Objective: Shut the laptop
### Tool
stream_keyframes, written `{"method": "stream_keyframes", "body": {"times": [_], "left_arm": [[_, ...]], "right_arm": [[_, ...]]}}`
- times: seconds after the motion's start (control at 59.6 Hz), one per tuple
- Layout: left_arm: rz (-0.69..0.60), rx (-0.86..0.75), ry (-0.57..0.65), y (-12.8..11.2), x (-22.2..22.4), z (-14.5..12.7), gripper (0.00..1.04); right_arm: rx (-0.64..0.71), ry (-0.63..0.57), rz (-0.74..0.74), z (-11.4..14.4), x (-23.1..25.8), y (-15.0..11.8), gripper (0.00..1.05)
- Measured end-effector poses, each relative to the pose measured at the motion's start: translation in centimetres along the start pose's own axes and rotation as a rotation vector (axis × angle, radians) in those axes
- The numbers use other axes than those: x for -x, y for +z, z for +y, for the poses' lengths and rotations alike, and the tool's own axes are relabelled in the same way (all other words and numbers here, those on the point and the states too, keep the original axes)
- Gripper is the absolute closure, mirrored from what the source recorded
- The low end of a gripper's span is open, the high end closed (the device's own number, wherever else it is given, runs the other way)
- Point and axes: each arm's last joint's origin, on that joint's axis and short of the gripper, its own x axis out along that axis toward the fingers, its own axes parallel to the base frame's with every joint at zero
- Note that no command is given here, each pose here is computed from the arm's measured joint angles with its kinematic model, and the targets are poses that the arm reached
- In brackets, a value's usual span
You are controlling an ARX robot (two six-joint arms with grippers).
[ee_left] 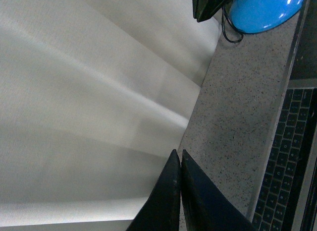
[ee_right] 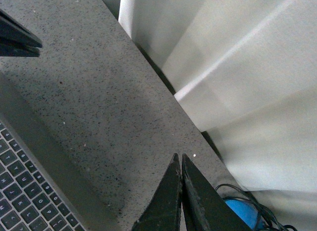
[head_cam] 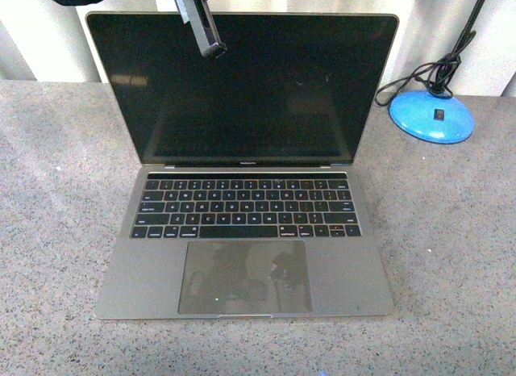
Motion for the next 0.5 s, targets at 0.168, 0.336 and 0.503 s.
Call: {"method": "stream_keyframes", "body": {"times": [0.168,0.336,0.503], "left_arm": [[0.047,-0.085,-0.023,-1.3,-0.4,0.2,1.01],[0.074,-0.12,-0.005,-2.1,-0.5,1.0,1.01],[0.092,-0.169,-0.04,-2.7,-0.2,1.0,1.01]], "right_arm": [[-0.016,0.041,0.024,1.8,-0.9,-1.4,1.04],[-0.023,0.042,0.014,2.2,-0.8,-1.5,1.04],[-0.038,0.034,0.007,2.5,-0.6,-1.8,1.04]]}}
